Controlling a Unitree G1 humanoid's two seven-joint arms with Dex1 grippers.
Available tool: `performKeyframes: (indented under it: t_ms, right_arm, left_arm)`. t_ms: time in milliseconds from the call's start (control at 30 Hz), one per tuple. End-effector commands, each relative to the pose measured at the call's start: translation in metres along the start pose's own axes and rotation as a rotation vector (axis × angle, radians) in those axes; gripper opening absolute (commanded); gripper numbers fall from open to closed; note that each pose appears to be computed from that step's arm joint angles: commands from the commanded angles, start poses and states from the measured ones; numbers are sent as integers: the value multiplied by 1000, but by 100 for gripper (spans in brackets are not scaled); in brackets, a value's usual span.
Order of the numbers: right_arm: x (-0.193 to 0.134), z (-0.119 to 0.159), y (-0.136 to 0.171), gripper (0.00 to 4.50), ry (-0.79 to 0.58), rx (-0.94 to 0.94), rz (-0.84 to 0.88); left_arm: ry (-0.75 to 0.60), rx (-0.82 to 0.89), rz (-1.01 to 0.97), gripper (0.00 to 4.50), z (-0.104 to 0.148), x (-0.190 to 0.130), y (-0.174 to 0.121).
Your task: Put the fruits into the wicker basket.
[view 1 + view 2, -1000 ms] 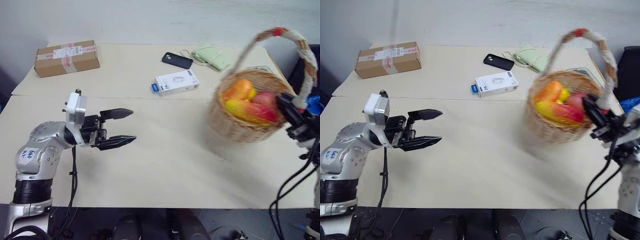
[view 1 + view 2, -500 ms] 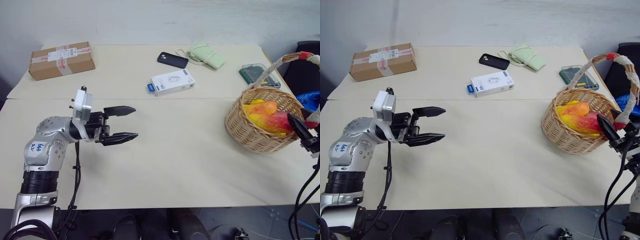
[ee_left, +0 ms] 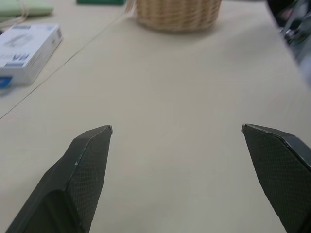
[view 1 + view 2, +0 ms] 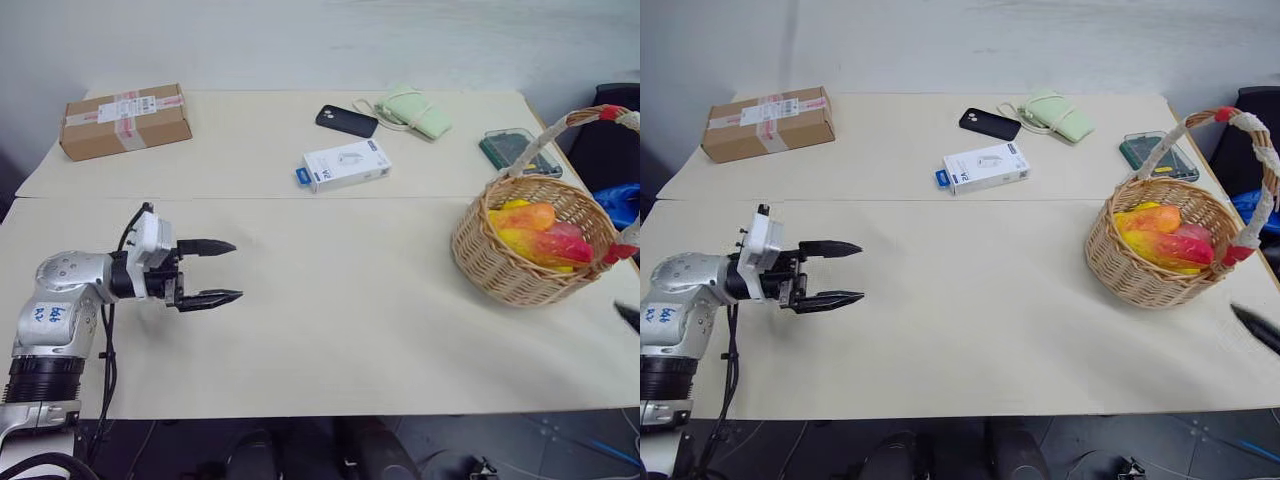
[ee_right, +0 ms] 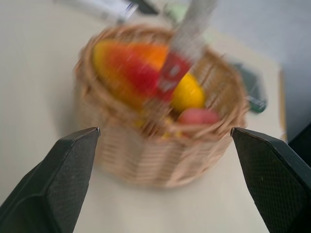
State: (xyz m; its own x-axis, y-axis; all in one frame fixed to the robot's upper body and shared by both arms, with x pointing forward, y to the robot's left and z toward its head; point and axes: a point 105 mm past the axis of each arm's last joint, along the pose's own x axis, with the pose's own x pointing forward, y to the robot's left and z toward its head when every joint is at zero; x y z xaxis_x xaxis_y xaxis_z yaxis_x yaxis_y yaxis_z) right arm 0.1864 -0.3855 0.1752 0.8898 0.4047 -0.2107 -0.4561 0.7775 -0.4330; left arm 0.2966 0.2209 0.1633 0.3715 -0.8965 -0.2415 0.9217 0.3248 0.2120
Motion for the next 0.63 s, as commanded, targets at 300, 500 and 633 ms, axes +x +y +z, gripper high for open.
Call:
performKeyframes:
  t_ms: [300, 500, 633]
  right_arm:
    - [67, 18, 133, 446, -188, 62, 497]
    - [118, 52, 156, 446, -349, 65, 537]
    - [148, 67, 159, 446, -427, 69, 520]
  left_arm:
    - [107, 74, 98, 450, -39, -26, -28]
    - [64, 107, 151, 450, -34, -15, -36]
    - [48, 105, 179, 450, -37, -14, -41]
